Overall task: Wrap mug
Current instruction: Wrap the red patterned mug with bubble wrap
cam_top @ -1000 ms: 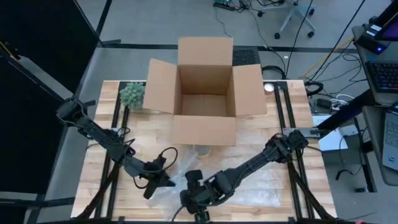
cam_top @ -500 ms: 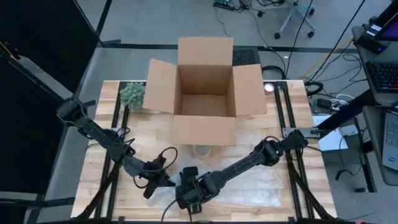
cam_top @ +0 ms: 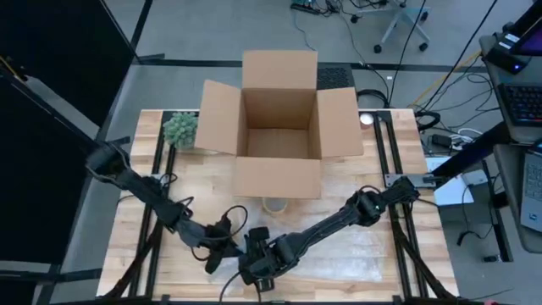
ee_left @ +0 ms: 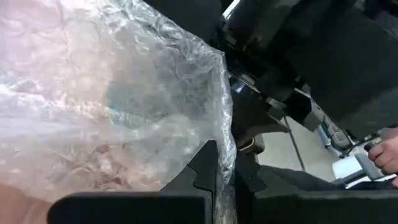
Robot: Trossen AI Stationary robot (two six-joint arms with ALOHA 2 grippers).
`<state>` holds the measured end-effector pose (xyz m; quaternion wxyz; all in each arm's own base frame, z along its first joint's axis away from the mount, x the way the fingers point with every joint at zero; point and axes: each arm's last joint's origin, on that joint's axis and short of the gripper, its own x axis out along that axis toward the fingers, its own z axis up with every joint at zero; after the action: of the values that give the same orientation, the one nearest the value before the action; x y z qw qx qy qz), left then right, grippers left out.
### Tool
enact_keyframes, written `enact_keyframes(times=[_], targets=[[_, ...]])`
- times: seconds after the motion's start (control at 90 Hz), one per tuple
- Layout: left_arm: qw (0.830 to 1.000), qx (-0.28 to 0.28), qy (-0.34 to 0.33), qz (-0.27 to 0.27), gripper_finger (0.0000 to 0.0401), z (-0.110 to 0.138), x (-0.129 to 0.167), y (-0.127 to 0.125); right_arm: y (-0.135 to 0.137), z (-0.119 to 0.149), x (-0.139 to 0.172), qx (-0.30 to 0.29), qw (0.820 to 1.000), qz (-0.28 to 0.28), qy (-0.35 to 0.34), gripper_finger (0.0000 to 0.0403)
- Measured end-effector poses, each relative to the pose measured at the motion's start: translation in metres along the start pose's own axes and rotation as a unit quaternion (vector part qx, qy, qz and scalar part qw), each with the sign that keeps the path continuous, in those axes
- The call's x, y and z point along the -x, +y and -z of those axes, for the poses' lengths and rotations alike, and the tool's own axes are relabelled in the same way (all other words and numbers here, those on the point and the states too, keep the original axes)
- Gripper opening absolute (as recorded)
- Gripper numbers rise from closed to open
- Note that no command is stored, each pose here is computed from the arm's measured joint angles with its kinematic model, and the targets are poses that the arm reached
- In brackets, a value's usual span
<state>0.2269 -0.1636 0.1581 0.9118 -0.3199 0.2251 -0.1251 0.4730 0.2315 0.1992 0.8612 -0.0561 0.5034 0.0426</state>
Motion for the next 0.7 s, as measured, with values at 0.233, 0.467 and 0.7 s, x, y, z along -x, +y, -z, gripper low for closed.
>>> enact_keyframes(times=[0.233, 0.467, 0.7], targets=[[1.0, 0.003, -0.002, -0.007, 0.0001, 0.003, -0.006, 0.004, -0.001, 0.0, 0.008, 0.008, 1.0, -0.013, 0.01, 0.0176], [1.0, 0.0, -0.001, -0.008, 0.0001, 0.003, -0.006, 0.005, -0.005, -0.006, 0.048, -0.009, 1.0, -0.022, -0.004, 0.0176], [1.0, 0.0, -0.004, -0.006, 0.0001, 0.003, -0.006, 0.005, -0.011, -0.006, 0.088, -0.009, 1.0, -0.002, -0.012, 0.0176]])
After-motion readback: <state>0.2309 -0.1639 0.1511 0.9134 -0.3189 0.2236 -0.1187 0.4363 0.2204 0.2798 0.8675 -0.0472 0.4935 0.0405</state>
